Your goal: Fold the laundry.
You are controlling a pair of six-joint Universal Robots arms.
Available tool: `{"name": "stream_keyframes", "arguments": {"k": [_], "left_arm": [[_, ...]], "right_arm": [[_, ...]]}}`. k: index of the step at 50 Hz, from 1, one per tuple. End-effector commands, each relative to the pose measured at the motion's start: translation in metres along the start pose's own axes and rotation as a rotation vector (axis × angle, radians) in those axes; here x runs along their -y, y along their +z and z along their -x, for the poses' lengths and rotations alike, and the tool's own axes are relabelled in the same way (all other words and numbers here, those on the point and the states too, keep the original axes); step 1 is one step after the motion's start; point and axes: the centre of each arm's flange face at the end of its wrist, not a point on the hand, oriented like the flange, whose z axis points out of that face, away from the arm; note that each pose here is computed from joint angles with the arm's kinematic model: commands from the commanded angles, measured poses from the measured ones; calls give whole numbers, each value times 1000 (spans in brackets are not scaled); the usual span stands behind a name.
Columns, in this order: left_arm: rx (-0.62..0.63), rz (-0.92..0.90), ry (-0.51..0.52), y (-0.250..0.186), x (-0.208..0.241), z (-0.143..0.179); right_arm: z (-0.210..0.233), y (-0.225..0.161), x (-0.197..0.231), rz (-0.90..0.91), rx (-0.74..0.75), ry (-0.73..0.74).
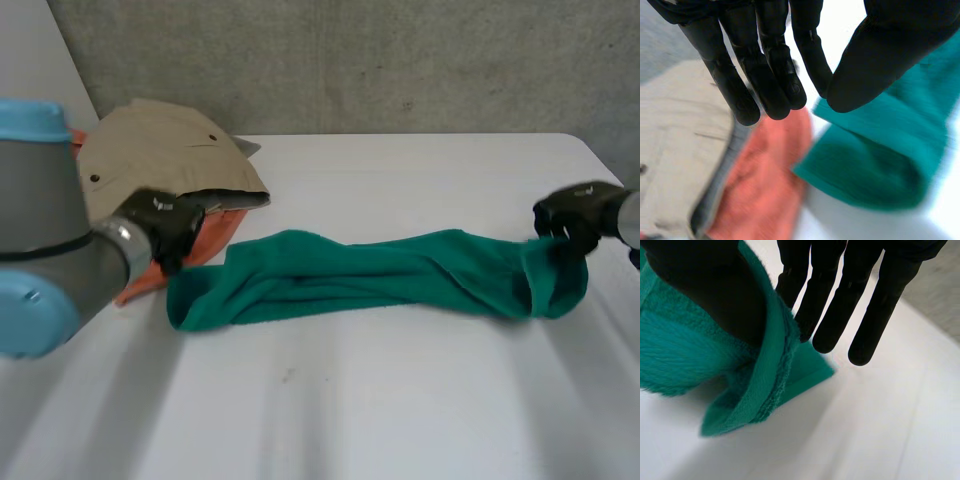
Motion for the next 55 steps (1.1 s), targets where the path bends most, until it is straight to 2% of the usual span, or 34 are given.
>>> {"name": "stream_keyframes", "arguments": {"k": [1, 9, 15, 24, 32, 39, 45, 51, 55], "left_arm": [[63, -124, -17, 26, 34, 5], [-38, -154, -88, 12, 36, -20], [-138, -185, -139, 40, 26, -34], [-239, -69, -162, 75, 3, -53], [-234, -114, -145, 102, -4, -66], [-283, -119, -132, 107, -9, -83], [-274, -113, -90, 116, -17, -90], [-226, -155, 16, 126, -12, -92], [-102, -246, 82, 134, 8, -80]], "right_arm": [[8, 15, 15, -87, -45, 19], [26, 13, 5, -134, -20, -1], [30, 9, 2, -178, -36, -19], [29, 6, -2, -169, -37, -22], [32, 7, -11, -145, -23, -23], [35, 11, -18, -126, -14, -40], [33, 18, -15, -150, -25, -48], [28, 25, 4, -241, -58, -58], [17, 26, 32, -379, -116, -35]]}}
